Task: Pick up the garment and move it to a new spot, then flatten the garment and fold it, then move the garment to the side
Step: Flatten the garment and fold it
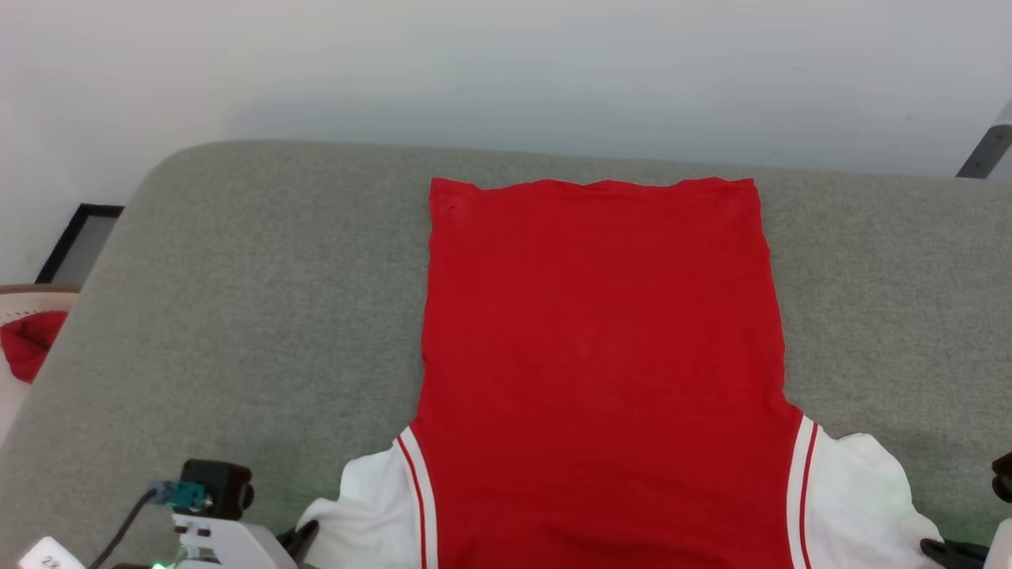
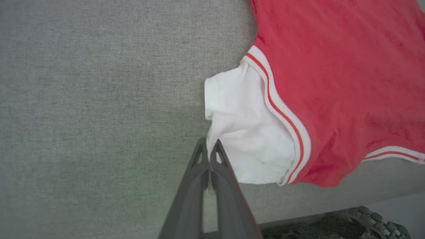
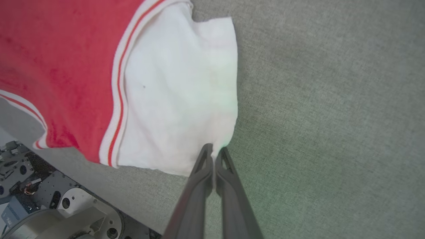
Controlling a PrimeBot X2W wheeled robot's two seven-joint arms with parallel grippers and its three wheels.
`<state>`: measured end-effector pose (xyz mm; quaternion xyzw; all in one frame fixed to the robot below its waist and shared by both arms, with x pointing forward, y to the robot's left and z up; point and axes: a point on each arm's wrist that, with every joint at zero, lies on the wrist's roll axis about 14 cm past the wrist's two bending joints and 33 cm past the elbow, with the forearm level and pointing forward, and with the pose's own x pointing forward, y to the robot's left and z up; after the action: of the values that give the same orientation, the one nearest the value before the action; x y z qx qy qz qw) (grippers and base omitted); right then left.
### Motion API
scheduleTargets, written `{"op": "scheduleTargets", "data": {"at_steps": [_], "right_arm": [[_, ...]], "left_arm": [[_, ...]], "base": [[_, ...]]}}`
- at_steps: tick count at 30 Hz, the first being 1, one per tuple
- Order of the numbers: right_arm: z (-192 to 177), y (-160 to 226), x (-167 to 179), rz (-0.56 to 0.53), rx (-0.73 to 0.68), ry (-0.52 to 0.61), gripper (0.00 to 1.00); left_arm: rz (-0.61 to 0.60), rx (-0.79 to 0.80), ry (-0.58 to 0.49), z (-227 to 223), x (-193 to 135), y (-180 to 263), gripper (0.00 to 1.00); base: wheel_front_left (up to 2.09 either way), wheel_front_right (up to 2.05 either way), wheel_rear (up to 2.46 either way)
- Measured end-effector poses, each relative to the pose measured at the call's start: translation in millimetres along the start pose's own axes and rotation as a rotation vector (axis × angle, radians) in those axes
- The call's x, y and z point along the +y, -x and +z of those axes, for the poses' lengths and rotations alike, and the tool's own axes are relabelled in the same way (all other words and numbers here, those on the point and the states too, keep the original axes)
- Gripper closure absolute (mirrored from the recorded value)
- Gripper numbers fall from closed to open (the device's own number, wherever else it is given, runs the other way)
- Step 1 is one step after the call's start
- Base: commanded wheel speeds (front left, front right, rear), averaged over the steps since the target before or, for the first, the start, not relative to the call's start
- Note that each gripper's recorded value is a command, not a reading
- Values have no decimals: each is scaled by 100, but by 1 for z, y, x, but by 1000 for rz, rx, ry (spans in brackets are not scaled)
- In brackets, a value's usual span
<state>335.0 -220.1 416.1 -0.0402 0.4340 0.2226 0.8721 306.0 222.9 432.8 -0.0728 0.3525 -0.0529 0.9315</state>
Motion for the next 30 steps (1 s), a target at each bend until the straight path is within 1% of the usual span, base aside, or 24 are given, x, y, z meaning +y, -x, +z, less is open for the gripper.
{"op": "scheduleTargets", "data": {"at_steps": [1,2,3,4,9,15,17,23,26,30], "right_arm": [[-2,-2,0,-2,8,-9,64],[-3,-4,0,-2,10,-14,39],[-4,-6,1,0,11,-19,21],[-4,-7,3,2,12,-22,0],[3,-6,-1,-10,25,-20,0],[29,4,-9,-39,4,5,0],[49,9,-9,-45,-36,26,0],[132,20,-10,-88,-245,127,0],[172,18,-7,-91,-339,154,0],[217,7,-13,-111,-422,171,0]], "left_arm": [[-3,4,1,-1,-1,-2,100],[-10,7,3,-2,-3,-4,100],[-14,8,5,-2,-4,-5,100],[-14,10,6,-2,-5,-7,100],[-15,10,0,-1,-5,-11,100],[-21,1,5,1,-7,-13,100],[-27,-2,8,1,-9,-14,100],[-33,-5,16,1,-13,-18,100],[-43,-11,15,4,-16,-21,100],[-68,-21,9,9,-23,-26,100]], "base": [[0,0,0],[0,0,0],[0,0,0],[0,0,0],[0,0,0],[0,0,0],[0,0,0],[0,0,0],[0,0,0],[0,0,0]]}}
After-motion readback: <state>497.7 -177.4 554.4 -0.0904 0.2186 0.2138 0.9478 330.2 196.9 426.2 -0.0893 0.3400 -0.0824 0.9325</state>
